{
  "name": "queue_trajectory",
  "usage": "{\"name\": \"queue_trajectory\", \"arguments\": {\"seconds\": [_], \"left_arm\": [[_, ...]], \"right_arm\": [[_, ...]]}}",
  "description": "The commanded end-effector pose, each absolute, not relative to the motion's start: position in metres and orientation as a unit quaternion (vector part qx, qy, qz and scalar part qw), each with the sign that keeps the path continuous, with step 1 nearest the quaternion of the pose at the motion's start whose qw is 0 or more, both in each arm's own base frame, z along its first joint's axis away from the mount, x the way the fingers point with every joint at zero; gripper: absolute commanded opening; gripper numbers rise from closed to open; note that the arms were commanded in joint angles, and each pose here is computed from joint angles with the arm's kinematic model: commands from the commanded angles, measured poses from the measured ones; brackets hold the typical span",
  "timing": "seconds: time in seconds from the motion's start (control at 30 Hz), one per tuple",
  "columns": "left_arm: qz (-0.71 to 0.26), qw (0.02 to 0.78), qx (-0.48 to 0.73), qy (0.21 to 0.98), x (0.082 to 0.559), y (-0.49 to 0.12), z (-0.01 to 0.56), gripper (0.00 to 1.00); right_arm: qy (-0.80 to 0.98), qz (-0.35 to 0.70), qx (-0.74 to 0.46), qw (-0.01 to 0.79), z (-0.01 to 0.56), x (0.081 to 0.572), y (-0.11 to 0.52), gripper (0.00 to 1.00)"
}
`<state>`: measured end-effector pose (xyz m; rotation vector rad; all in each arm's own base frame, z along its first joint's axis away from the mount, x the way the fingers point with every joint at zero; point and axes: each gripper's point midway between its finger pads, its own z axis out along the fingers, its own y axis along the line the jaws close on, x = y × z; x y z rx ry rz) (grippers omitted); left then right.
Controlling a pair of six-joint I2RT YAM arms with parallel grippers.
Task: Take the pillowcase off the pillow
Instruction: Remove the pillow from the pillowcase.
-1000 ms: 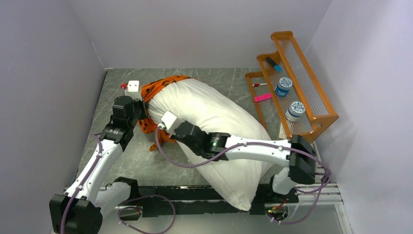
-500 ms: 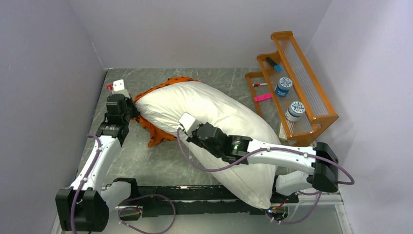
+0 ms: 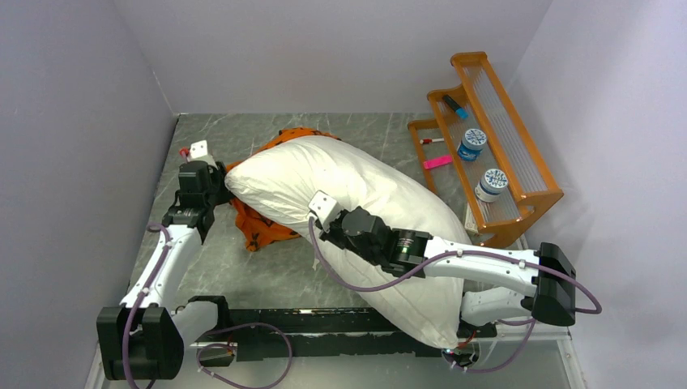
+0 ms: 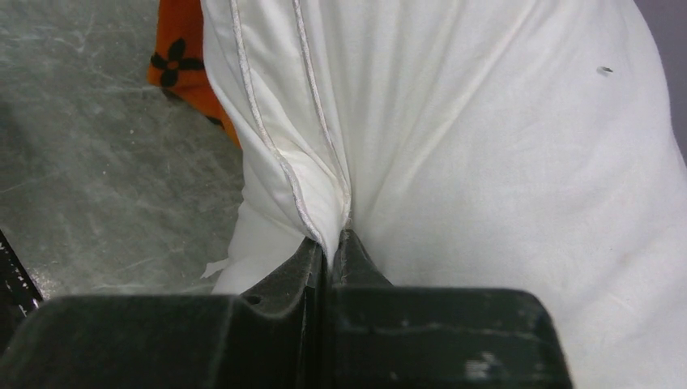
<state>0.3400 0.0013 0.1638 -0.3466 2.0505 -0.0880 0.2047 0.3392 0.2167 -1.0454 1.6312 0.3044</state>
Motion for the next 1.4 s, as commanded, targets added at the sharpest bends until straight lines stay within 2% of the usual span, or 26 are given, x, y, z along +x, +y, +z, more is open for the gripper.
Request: {"name": "queue_trajectory", "arguments": {"seconds": [0.0, 0.17, 0.27, 0.4, 0.5, 0.73, 0.9, 1.0, 1.13, 1.37], "left_arm": [[-0.075, 0.508, -0.132, 0.848, 0.333, -0.011, 0.174, 0.56], [-0.114, 0.478, -0.127, 0.861, 0.316, -0.027, 0.152, 0.81], [-0.145, 0.454, -0.124, 0.870, 0.309, -0.039, 0.135, 0.86], [-0.149, 0.442, -0.134, 0.874, 0.305, -0.041, 0.122, 0.85], [-0.114, 0.443, -0.144, 0.877, 0.305, -0.028, 0.126, 0.83], [0.028, 0.519, -0.135, 0.843, 0.321, 0.024, 0.215, 0.86], [0.065, 0.563, -0.137, 0.813, 0.333, 0.039, 0.260, 0.87], [0.036, 0.587, -0.116, 0.800, 0.349, 0.028, 0.285, 0.87], [-0.049, 0.590, -0.035, 0.805, 0.382, -0.012, 0.299, 0.90], [-0.225, 0.549, 0.071, 0.801, 0.416, -0.083, 0.280, 0.92]], "right_arm": [[0.709, 0.112, -0.409, 0.563, 0.225, 0.217, 0.316, 0.00], [0.700, 0.150, -0.375, 0.588, 0.256, 0.225, 0.328, 0.00], [0.694, 0.165, -0.369, 0.596, 0.267, 0.228, 0.337, 0.00], [0.685, 0.181, -0.360, 0.608, 0.280, 0.228, 0.340, 0.00], [0.683, 0.184, -0.364, 0.606, 0.280, 0.226, 0.338, 0.00], [0.705, 0.179, -0.413, 0.548, 0.227, 0.208, 0.328, 0.00], [0.701, 0.199, -0.453, 0.513, 0.202, 0.189, 0.325, 0.00], [0.698, 0.213, -0.472, 0.495, 0.192, 0.179, 0.327, 0.00], [0.696, 0.216, -0.488, 0.481, 0.182, 0.172, 0.325, 0.00], [0.695, 0.216, -0.496, 0.473, 0.180, 0.169, 0.325, 0.00]]}}
